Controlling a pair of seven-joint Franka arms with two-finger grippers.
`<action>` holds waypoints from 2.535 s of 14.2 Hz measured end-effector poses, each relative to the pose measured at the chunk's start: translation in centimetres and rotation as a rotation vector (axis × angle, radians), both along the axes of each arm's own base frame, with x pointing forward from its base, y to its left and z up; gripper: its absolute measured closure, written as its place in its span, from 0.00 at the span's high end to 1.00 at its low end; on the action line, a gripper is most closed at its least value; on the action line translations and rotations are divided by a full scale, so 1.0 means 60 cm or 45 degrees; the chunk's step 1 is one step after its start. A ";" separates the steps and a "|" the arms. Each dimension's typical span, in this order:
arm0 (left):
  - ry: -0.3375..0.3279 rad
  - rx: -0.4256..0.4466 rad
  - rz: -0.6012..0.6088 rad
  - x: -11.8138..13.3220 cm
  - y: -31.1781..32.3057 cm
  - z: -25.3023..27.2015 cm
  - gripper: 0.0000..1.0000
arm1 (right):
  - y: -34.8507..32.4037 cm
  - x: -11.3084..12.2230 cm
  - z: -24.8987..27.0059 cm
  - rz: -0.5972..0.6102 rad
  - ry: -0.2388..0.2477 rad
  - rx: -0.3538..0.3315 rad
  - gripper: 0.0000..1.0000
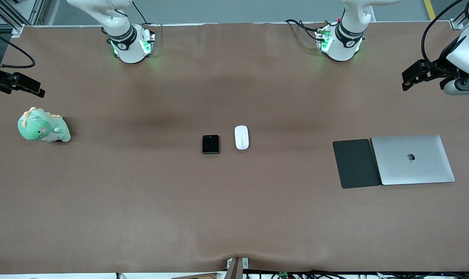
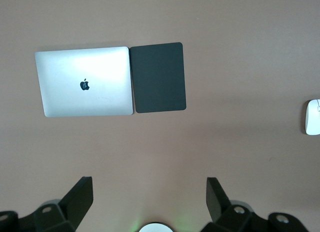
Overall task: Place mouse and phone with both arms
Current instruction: 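Move the left gripper over the white mouse, then lower the left gripper and grasp the white mouse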
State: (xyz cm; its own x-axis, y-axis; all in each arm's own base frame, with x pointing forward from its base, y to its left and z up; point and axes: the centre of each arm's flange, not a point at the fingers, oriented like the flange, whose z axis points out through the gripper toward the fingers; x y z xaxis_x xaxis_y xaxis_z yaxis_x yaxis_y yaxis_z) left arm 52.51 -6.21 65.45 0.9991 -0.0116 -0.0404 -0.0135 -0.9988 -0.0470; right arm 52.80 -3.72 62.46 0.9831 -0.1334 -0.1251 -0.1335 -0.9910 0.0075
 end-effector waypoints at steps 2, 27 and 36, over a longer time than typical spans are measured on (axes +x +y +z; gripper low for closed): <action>0.000 0.000 0.000 0.000 0.000 0.000 1.00 | 0.000 0.000 0.000 0.000 0.000 0.000 1.00; 0.044 -0.070 0.108 -0.002 -0.650 -0.533 1.00 | -0.001 0.000 -0.002 -0.002 0.004 0.000 1.00; 0.018 -0.085 0.250 -0.034 -0.722 -0.729 1.00 | 0.000 0.002 -0.001 -0.001 -0.009 0.000 1.00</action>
State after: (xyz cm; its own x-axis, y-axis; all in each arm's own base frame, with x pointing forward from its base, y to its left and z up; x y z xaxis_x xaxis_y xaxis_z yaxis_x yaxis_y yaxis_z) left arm 50.46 -49.53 21.73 0.9818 0.1800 -0.0605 0.1814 -0.9832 0.0183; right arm 52.90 -3.75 62.40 0.9839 -0.1339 -0.1185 -0.1341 -0.9909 0.0063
